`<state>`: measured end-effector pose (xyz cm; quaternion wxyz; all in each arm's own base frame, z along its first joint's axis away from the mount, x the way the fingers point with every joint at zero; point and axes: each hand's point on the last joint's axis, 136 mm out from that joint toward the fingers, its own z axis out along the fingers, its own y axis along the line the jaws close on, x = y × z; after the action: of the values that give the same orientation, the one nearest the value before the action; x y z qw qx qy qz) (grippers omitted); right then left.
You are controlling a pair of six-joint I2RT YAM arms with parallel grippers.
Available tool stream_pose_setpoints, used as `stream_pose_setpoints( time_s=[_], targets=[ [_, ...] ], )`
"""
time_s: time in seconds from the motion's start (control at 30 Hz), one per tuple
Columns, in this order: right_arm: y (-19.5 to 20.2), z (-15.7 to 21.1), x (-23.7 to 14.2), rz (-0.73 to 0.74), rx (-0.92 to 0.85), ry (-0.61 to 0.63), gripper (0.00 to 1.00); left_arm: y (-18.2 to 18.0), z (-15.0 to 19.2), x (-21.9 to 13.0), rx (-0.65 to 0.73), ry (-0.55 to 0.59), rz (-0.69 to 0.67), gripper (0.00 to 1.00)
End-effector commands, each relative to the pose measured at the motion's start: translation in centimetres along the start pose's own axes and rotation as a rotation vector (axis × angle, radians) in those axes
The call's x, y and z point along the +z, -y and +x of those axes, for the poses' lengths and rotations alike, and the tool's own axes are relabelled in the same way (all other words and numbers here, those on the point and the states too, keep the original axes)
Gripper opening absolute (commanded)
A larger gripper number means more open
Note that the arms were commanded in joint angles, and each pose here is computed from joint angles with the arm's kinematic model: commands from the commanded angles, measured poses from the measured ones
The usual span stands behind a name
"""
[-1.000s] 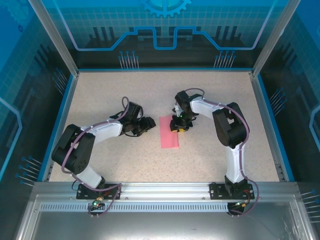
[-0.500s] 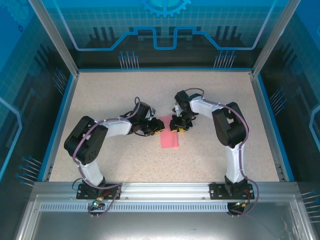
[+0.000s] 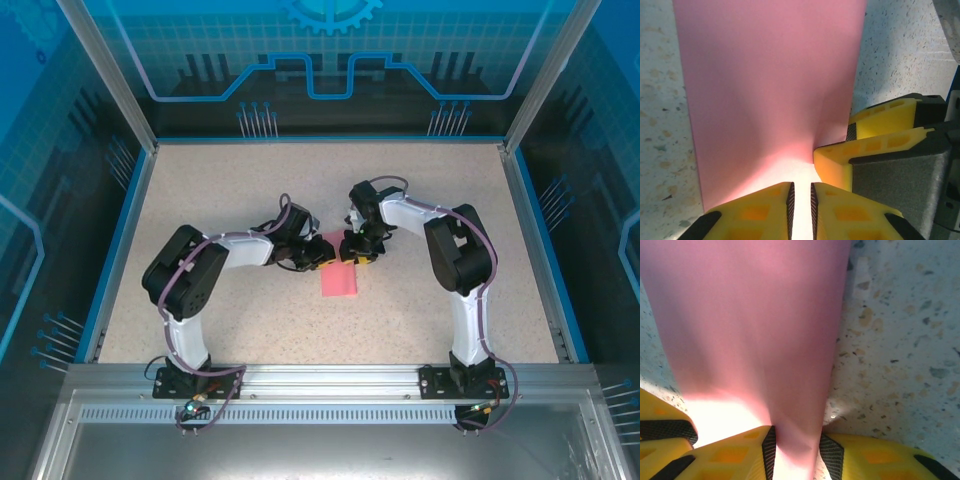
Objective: Fold a paper plane with a square sheet of paper (pick it up from the middle)
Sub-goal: Hold the square sheet of paper at the center of the table.
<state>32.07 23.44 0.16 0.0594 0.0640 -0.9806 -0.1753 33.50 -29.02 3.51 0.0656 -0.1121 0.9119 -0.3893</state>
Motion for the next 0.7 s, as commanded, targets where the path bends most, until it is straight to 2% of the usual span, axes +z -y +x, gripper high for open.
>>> stream_pose_setpoints(
  time_s=[0.0,0.43,0.53,0.67],
  targets=[
    [6.4,3.2,7.3,0.233,0.008,-0.145,0.37,-0.7,0.6,0.7,0.014,-0.028,-0.042,0.18],
    [5.5,2.8,6.9,0.205,0.006,-0.131,0.37,-4.8,1.7,1.5,-0.041,-0.047,-0.175,0.13],
    [3.9,1.9,5.2,0.154,-0.017,-0.075,0.39,-7.0,2.7,1.6,-0.065,-0.051,-0.232,0.13],
    [1.8,0.3,1.1,0.111,-0.056,0.047,0.41,-9.7,4.2,2.1,-0.11,-0.077,-0.28,0.12]
  ],
)
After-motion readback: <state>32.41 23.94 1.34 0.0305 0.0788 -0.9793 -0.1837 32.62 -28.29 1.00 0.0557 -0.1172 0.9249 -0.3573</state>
